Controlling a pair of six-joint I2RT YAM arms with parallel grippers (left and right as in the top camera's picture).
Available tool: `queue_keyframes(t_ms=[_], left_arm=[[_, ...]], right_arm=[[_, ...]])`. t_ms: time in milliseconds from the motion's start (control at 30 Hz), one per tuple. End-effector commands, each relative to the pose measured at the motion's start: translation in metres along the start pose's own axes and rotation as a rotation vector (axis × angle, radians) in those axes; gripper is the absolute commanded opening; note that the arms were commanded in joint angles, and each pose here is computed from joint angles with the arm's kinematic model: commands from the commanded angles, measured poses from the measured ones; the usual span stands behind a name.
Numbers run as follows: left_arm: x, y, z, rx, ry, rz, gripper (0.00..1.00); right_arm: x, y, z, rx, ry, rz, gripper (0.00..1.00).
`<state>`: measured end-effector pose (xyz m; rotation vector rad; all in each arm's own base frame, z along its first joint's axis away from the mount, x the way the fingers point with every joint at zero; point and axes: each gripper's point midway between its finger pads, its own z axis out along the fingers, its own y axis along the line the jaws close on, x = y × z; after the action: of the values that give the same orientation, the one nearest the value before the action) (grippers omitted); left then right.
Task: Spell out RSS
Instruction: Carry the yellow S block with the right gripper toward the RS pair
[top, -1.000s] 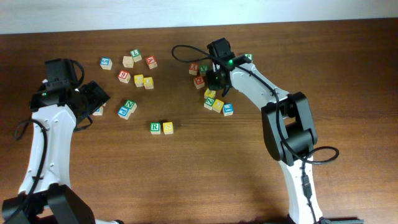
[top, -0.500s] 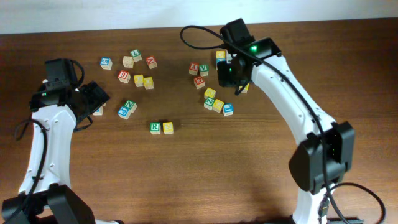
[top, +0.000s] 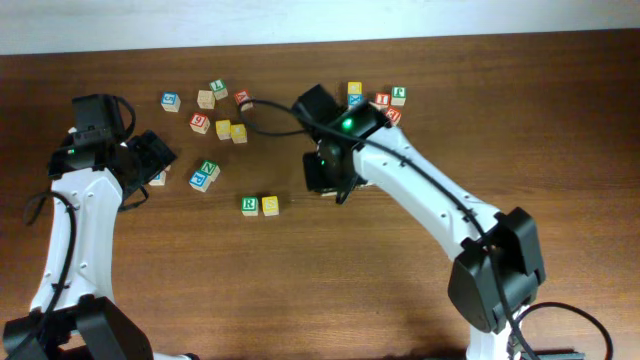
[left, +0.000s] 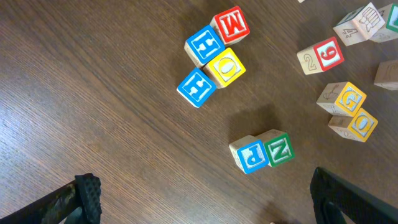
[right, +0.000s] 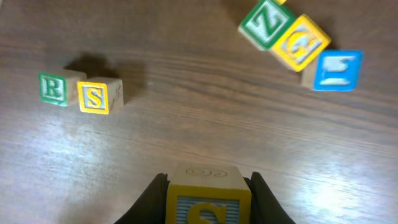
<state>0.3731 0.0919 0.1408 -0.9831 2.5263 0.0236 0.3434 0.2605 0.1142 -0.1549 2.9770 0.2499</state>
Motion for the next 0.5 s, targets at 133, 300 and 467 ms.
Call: queue_keyframes(t_ms=[133,300,467], left_arm=[[-0.009,-0.001,-0.01,0.012,-0.033,-0.017,0.99],[-0.009,-0.001,-0.01,0.012,-0.033,-0.017,0.99],[-0.009,-0.001,-0.01,0.012,-0.034,-0.017,0.99]], right_arm=[[0.018,0.02,0.053,-0.027,-0.042,0.009,0.27],[0.017,0.037,0.077,-0.09,-0.117,-0.024,0.29],[0.013,0.03,0.086,-0.063,-0.159,0.028,0.3]])
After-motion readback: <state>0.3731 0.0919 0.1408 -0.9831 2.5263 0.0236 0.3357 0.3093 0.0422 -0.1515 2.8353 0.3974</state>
